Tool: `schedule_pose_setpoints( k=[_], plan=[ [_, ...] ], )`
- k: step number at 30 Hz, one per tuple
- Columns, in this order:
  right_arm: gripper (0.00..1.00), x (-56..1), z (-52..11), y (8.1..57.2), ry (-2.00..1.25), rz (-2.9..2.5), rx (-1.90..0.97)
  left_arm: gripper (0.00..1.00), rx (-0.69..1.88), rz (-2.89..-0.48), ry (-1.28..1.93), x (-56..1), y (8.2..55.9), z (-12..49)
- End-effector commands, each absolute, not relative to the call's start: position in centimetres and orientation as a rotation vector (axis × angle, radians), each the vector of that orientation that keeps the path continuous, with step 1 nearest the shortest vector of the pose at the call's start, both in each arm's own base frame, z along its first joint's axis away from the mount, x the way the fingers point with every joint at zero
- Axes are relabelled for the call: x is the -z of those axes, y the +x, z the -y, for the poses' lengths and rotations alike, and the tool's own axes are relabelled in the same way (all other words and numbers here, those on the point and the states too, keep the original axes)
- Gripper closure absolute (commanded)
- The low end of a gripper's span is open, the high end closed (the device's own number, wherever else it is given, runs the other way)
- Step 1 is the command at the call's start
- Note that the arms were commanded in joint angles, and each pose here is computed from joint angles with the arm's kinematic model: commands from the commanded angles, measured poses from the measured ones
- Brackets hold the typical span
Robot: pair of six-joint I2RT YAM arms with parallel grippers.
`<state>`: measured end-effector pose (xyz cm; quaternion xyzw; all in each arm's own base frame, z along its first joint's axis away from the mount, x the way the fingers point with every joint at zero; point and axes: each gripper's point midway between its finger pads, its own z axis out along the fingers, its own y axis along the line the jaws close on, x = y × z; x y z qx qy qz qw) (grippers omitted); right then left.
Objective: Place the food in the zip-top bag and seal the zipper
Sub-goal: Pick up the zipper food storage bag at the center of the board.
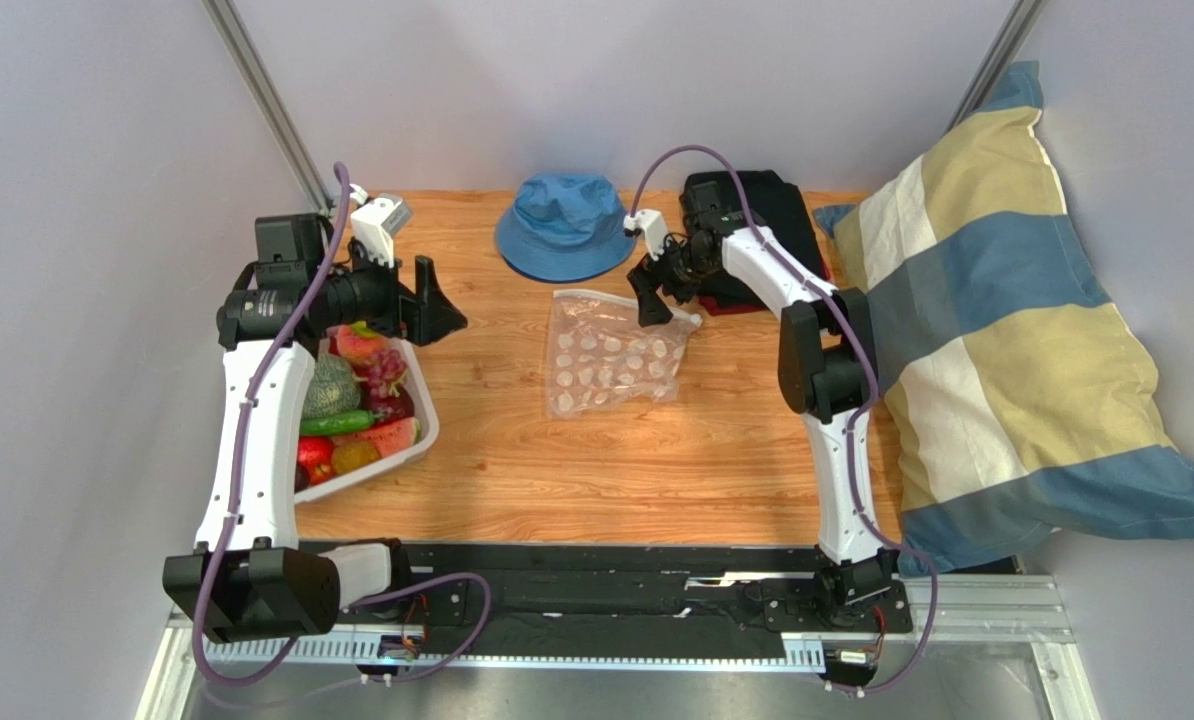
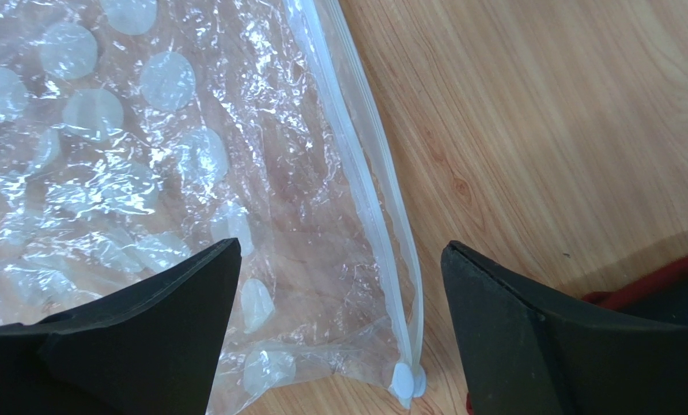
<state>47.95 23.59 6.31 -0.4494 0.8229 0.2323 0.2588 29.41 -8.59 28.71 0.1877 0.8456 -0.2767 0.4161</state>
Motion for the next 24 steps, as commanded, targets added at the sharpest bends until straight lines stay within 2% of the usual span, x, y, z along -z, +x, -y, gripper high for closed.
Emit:
schedule_pose_setpoints(
  k=[1, 5, 11, 15, 16, 20, 24],
  plan=[
    [0.16, -6.0, -23.9, 48.9, -1.275, -2.196, -0.576, 0.01, 0.651, -2.108, 0.505, -29.0, 29.5, 8.2],
    [0.23, -4.3, -23.2, 48.4, -1.390, -2.210, -0.473, 0.01, 0.657, -2.121, 0.487, -28.9, 29.7, 8.1],
    [0.46, -2.6, -22.5, 47.1, -1.496, -2.230, -0.394, 0.01, 0.635, -2.108, 0.496, -29.3, 29.7, 8.0],
    [0.84, -4.0, -22.6, 47.5, -1.457, -2.229, -0.376, 0.01, 0.635, -2.113, 0.475, -29.1, 29.6, 7.9],
    [1.00, -5.1, -22.7, 47.7, -1.440, -2.214, -0.368, 0.01, 0.644, -2.116, 0.455, -29.2, 29.5, 8.0],
    [1.00, -9.6, -23.2, 47.8, -1.323, -2.187, -0.370, 0.01, 0.635, -2.139, 0.311, -28.9, 30.5, 7.5],
    [1.00, -15.4, -23.7, 46.6, -1.088, -2.182, -0.422, 0.08, 0.664, -2.109, 0.088, -29.6, 31.2, 7.4]
  ],
)
